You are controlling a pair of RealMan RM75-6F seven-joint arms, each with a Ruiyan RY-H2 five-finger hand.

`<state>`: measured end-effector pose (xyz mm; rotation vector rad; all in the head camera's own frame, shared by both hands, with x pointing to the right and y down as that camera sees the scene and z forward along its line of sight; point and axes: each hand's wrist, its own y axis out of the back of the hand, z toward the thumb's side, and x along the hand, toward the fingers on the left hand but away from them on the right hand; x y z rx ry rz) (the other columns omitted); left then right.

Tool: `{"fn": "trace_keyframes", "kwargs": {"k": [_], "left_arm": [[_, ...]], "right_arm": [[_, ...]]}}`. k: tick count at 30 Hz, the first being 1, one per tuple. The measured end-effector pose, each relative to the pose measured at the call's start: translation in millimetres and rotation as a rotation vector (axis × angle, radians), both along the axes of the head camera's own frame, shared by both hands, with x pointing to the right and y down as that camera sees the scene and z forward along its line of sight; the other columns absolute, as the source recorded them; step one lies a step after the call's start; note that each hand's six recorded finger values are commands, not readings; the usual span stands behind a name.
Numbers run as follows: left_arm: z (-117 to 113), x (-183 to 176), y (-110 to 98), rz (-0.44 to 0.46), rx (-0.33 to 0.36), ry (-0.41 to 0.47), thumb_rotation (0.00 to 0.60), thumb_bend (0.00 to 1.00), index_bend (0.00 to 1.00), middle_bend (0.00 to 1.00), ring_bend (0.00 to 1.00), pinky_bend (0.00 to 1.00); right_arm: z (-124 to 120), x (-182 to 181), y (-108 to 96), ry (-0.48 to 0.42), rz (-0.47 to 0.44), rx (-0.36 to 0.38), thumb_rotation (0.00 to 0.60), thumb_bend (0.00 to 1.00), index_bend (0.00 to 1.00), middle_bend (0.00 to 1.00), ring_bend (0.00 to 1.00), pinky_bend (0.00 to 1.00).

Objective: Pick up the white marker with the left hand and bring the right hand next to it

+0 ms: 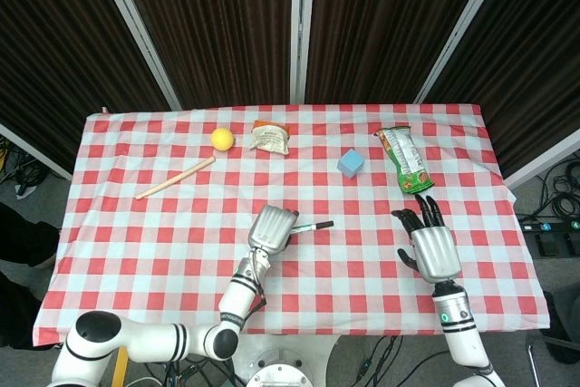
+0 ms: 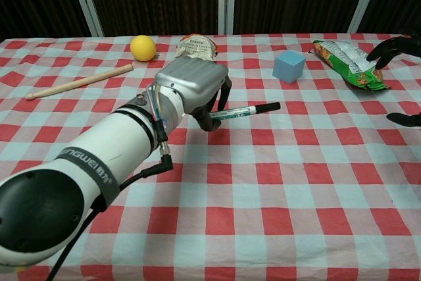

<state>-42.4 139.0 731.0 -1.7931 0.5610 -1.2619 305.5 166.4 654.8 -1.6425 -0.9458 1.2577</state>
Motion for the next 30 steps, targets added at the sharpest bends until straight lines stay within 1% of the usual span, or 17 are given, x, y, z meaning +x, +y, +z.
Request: {"fn": "trace_keyframes", "kwargs": {"k": [6,11,15,22,30], "left_arm": [[-8,9,-5,0.033,0.025,-0.004,0.6,0.46,0.59,0.61,0.97,0.95],[-16,14,-10,0.05,0.045,0.004,0.6,0.46,0.59,0.61,0.97,0.95],[-19,15,-11,0.057,0.051,0.005,0.6,0.46,0.59,0.61,0.97,0.95],[-20,16,-11,0.059,0.048,0.009,0.6,0.46,0.59,0.61,0.97,0.95],[-22,17,-12,0.055,0.051,0.01,0.6,0.46,0.59,0.61,0.97,0.95]], "right_arm": [[15,-38,-19,-0.003,-0.071,0.004,0.6,0.11,0.38,0.39,0.1,0.12],[28,-63,-29,-0.006,-0.119,-0.004,0.6,0.14,0.42,0.41,0.12,0.13],[35,-82,-35,-0.009,-0.156,-0.006,0.6,0.15,0.44,0.42,0.13,0.14],[44,-100,-39,-0.01,-0.18,0.002,0.6,0.16,0.47,0.45,0.16,0.16],[54,-114,-35,-0.021,-0.199,-0.005,0.6,0.17,0.5,0.47,0.16,0.16]]}}
